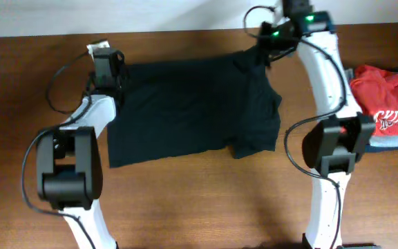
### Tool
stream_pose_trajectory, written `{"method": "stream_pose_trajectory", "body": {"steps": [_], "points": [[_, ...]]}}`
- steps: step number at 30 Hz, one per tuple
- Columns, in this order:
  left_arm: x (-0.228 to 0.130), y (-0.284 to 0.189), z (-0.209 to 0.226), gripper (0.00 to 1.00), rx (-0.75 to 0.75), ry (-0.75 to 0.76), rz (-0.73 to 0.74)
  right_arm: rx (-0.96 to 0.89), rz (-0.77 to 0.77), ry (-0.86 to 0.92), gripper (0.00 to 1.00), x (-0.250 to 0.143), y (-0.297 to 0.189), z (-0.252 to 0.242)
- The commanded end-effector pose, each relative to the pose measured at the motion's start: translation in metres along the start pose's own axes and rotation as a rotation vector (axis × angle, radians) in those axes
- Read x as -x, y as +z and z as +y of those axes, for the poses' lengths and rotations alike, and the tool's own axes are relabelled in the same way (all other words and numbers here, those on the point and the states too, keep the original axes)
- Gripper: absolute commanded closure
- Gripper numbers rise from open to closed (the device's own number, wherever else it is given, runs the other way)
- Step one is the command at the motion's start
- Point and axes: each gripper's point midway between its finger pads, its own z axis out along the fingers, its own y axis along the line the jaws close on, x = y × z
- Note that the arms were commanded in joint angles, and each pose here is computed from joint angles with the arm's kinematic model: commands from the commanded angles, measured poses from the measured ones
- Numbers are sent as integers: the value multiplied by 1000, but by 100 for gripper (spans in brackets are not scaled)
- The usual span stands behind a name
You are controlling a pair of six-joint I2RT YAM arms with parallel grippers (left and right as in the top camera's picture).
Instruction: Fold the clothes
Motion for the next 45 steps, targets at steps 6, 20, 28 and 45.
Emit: {"method": "stream_pose_trajectory", "body": {"steps": [6, 20, 28, 45], "points": [[71, -44, 13, 99, 2, -5, -124, 13, 19, -82, 96, -2, -33, -1], [35, -44, 31, 99, 49, 27, 31, -67, 188, -68, 96, -39, -42, -36], [8, -46, 43, 99, 92, 55, 145, -93, 265, -94, 96, -59, -43, -41], [1, -44, 67, 99, 115, 25, 186, -99, 331, -138, 96, -77, -14, -26]]}}
